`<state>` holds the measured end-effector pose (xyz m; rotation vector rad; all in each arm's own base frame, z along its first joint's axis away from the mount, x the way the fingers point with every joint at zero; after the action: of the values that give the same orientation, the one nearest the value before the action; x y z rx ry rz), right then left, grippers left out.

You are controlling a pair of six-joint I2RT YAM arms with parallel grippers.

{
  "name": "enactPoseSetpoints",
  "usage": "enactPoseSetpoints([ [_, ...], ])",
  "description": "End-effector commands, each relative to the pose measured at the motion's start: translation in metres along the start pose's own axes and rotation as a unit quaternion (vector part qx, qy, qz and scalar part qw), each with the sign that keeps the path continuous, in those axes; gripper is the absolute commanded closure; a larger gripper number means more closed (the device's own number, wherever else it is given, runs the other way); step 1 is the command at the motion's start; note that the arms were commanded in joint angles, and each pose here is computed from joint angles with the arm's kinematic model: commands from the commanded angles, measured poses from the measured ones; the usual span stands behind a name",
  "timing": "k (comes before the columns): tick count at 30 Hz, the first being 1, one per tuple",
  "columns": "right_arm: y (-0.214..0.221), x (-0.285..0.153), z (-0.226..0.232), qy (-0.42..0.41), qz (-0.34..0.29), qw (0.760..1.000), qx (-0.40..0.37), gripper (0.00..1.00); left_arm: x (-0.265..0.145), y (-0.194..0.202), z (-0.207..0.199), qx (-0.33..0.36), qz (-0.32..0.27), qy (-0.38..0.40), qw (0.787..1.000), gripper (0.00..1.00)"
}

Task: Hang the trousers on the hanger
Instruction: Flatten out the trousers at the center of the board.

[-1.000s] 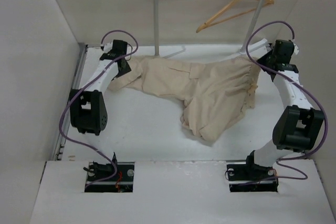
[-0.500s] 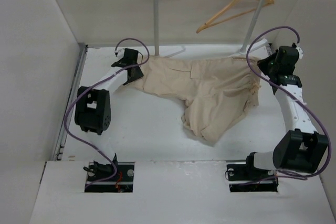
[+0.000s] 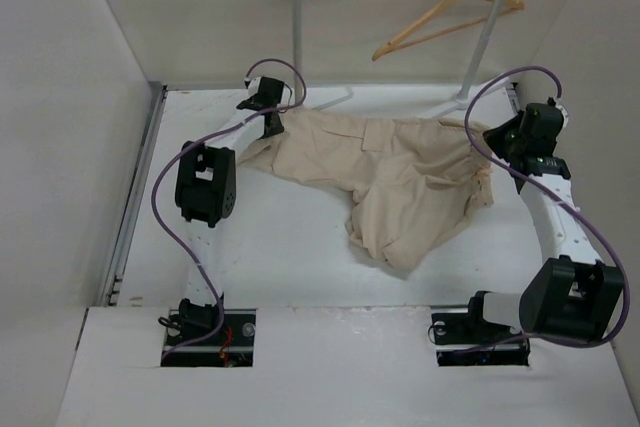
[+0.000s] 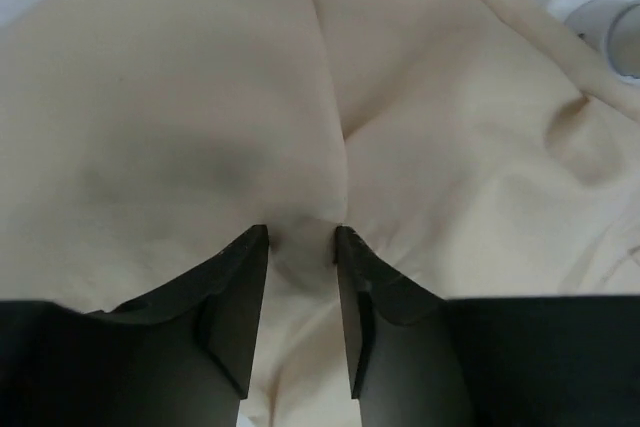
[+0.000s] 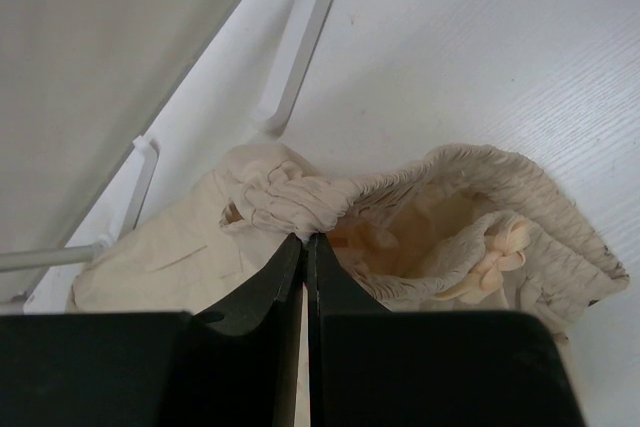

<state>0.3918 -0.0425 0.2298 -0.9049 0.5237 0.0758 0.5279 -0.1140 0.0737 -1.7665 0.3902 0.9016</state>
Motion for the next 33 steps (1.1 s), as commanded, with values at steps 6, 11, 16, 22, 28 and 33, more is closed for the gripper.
enactPoseSetpoints([
  [6,-0.026,0.000,0.018,-0.034,-0.036,0.999,0.001,0.91,0.003,-0.010,0.029,0.016,0.012,-0.037,0.999,0.90],
  [11,-0.033,0.009,0.020,-0.034,-0.040,0.999,0.005,0.91,-0.066,-0.059,0.045,-0.068,-0.051,-0.021,0.996,0.97],
  [16,-0.051,0.053,0.012,-0.016,-0.042,0.999,0.019,0.91,-0.131,-0.101,0.099,-0.160,-0.084,-0.010,0.983,0.98],
  [22,-0.075,0.101,0.010,-0.001,-0.038,0.999,0.022,0.93,-0.066,-0.186,0.156,-0.226,-0.115,-0.060,0.966,0.95],
  [28,-0.098,0.118,0.023,0.005,-0.041,0.999,0.013,0.93,-0.076,-0.207,0.164,-0.257,-0.092,-0.079,0.959,0.44],
  [33,-0.082,0.127,0.033,0.012,-0.030,0.999,0.010,0.88,-0.121,-0.040,0.099,-0.179,-0.031,-0.023,0.983,0.40],
])
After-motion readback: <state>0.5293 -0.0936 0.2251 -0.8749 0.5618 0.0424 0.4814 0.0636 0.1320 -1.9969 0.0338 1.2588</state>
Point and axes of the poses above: each gripper's point midway between its finger pads, its own x axis out along the fingers, its own z axis along the line the jaws close on, y = z × x, the point moved 1 cm from there along -x, back along the fingers, and after that the axes turned 7 degrees about -x, right-handed, at the moved point
